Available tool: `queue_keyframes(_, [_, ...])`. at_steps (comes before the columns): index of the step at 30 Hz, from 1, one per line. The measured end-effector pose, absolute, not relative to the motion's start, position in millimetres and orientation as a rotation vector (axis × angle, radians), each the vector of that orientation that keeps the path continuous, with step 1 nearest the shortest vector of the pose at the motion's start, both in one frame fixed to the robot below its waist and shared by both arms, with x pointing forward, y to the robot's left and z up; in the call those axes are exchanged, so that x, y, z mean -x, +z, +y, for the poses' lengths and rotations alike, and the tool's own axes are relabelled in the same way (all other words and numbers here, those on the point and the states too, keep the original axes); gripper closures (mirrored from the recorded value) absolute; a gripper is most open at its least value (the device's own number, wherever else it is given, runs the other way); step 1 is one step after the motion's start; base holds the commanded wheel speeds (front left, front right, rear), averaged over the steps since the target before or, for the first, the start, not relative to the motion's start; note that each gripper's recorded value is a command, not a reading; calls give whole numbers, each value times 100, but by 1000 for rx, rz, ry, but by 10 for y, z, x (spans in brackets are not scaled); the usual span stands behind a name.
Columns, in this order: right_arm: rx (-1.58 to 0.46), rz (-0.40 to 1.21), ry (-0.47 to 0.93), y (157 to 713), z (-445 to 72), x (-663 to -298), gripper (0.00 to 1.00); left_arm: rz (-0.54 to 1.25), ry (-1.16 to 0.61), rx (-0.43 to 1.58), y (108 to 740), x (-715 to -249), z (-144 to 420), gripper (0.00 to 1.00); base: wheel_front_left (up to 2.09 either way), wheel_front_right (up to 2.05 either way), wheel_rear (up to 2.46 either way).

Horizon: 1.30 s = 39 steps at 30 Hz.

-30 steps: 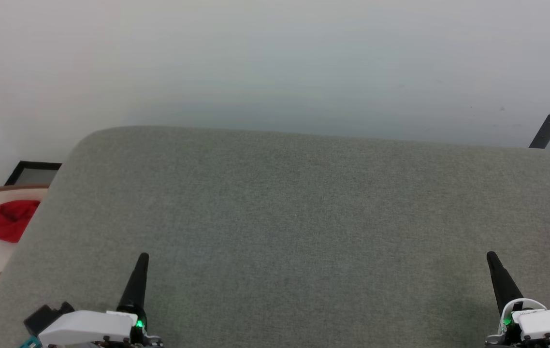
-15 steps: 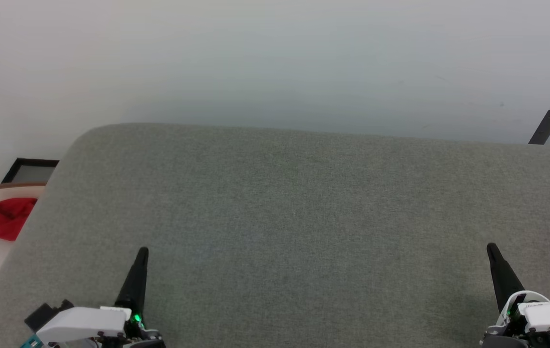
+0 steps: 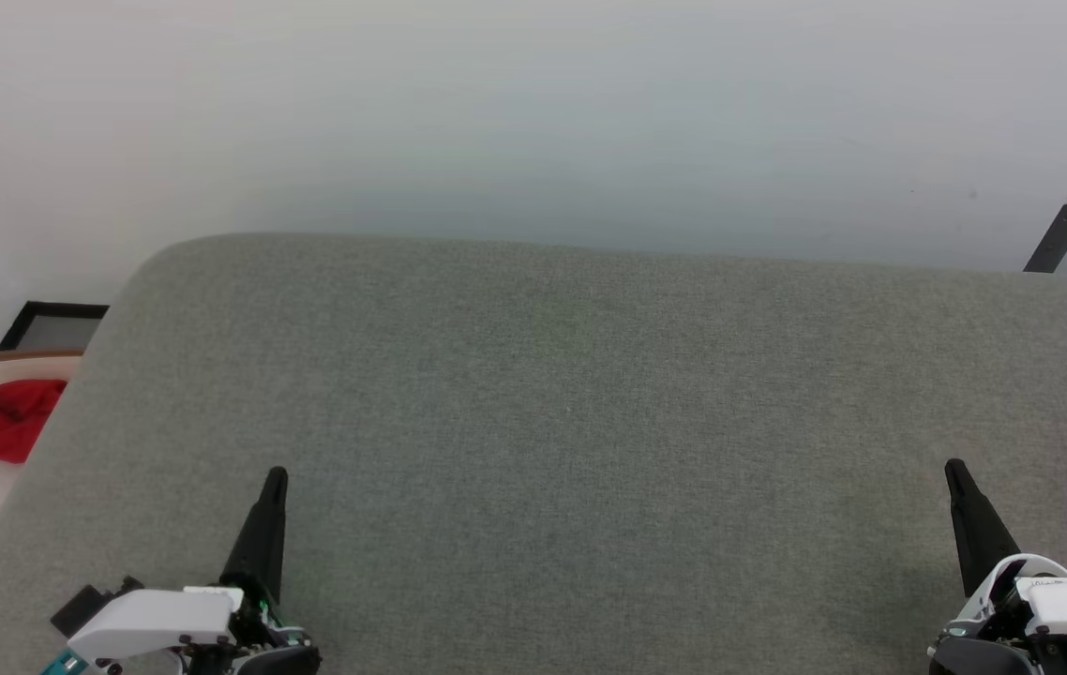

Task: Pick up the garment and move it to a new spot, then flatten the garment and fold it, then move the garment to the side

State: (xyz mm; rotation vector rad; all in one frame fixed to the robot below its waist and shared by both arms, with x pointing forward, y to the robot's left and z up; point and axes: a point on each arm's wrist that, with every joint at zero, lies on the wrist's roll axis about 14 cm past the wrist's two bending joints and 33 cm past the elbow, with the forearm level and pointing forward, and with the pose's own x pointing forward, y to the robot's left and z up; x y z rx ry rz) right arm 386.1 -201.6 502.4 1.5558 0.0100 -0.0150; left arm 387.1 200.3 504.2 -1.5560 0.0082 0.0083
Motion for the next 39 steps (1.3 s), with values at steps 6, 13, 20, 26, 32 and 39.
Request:
queue_keyframes(6, [-1571, 1, -7, 5059, -2012, -3887, 100, 6, 7, 1574, 5046, -3878, 2000, 100, 0, 0, 0])
queue_keyframes(13, [-1571, 1, -7, 5059, -2011, -3887, 100, 6, 6, 1574, 5046, -3878, 2000, 100, 0, 0, 0])
queue_keyframes(20, [-1571, 1, -7, 5059, -2011, -3887, 100, 6, 7, 1575, 5047, -3878, 2001, 100, 0, 0, 0])
queue_keyframes(26, [-1571, 1, -7, 5059, -2011, -3887, 100, 6, 6, 1574, 5047, -3878, 2000, 100, 0, 0, 0])
queue_keyframes(32, [-1571, 1, -6, 5059, -2011, -3887, 100, 6, 6, 1575, 5047, -3878, 2000, 100, 0, 0, 0])
queue_keyframes(39, [-1571, 1, -6, 5059, -2011, -3887, 100, 6, 7, 1575, 5047, -3879, 2001, 100, 0, 0, 0])
